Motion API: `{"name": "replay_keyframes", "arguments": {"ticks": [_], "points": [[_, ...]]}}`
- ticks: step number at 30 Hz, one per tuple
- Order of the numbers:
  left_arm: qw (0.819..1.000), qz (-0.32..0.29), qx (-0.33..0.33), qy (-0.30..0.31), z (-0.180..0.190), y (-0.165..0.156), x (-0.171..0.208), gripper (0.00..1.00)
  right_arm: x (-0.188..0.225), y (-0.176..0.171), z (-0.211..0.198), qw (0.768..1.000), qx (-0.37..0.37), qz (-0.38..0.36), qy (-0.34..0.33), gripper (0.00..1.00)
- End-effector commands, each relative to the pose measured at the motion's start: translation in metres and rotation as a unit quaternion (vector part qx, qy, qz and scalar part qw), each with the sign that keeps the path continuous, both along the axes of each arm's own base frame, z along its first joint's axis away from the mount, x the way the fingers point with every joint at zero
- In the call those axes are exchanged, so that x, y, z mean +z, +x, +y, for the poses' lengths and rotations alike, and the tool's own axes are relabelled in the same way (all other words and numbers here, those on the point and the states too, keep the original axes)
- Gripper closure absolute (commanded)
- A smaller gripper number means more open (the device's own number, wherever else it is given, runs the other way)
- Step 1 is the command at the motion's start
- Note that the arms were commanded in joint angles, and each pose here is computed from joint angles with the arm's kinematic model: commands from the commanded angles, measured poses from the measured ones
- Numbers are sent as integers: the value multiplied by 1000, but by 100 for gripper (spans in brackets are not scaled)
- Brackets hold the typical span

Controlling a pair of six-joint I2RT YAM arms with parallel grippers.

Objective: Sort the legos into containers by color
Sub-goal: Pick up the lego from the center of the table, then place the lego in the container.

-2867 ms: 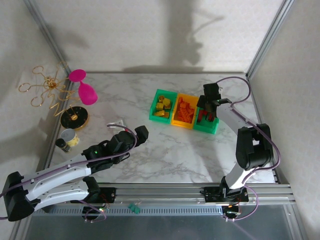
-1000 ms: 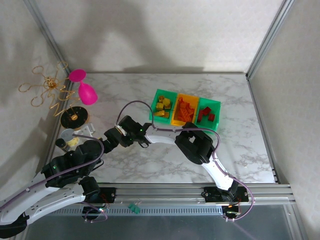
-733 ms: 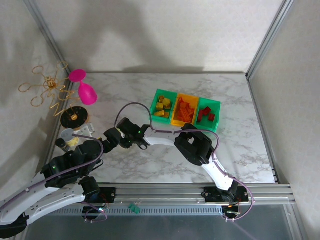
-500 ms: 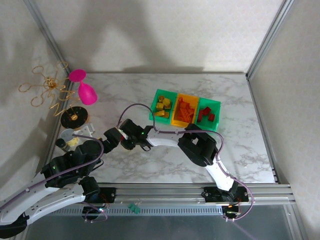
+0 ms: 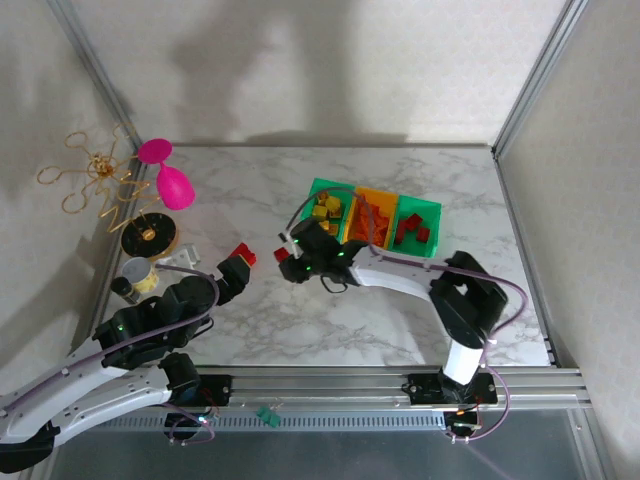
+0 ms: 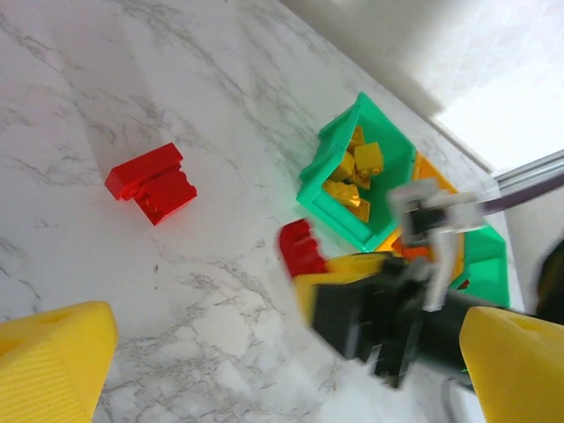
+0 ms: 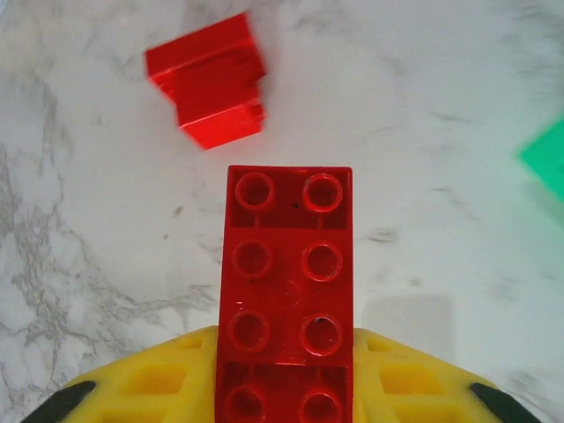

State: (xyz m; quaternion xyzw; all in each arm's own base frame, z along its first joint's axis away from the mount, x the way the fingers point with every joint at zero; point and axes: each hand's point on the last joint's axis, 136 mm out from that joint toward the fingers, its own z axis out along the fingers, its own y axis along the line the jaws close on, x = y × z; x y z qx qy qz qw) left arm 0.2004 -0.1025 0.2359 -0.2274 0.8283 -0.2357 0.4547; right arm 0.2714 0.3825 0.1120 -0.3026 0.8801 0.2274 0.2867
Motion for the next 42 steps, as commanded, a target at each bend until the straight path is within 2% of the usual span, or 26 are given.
{"name": "replay_keyframes", "arguments": {"ticks": [1,7,12,16,19,24,28,32,36,42], "points": [[999,24,36,-20,2,3,-12,0,16,13,-42,997,-74,8,0,79],[999,25,-11,-25,-35,17,-23,0,27,52,-141,975,-223,12,-12,79],[998,32,-48,-10,-63,28,-31,0,36,80,-226,936,-351,-1,-26,78],[997,32,-67,-6,-82,37,-36,0,30,98,-276,906,-421,1,-37,78],[996,33,-80,-3,-93,42,-40,0,19,108,-297,893,-445,-3,-69,79],[996,38,-77,14,-92,44,-46,0,-6,114,-311,883,-454,-3,-116,77],[997,34,-70,12,-87,45,-45,0,-13,123,-306,887,-447,6,-112,64],[997,31,-64,14,-81,43,-40,0,1,127,-306,887,-449,-8,-107,50],[998,30,-52,17,-72,41,-40,0,18,124,-297,896,-435,-15,-88,46],[999,29,-36,14,-60,36,-36,0,36,108,-241,927,-368,-30,-68,36]]}}
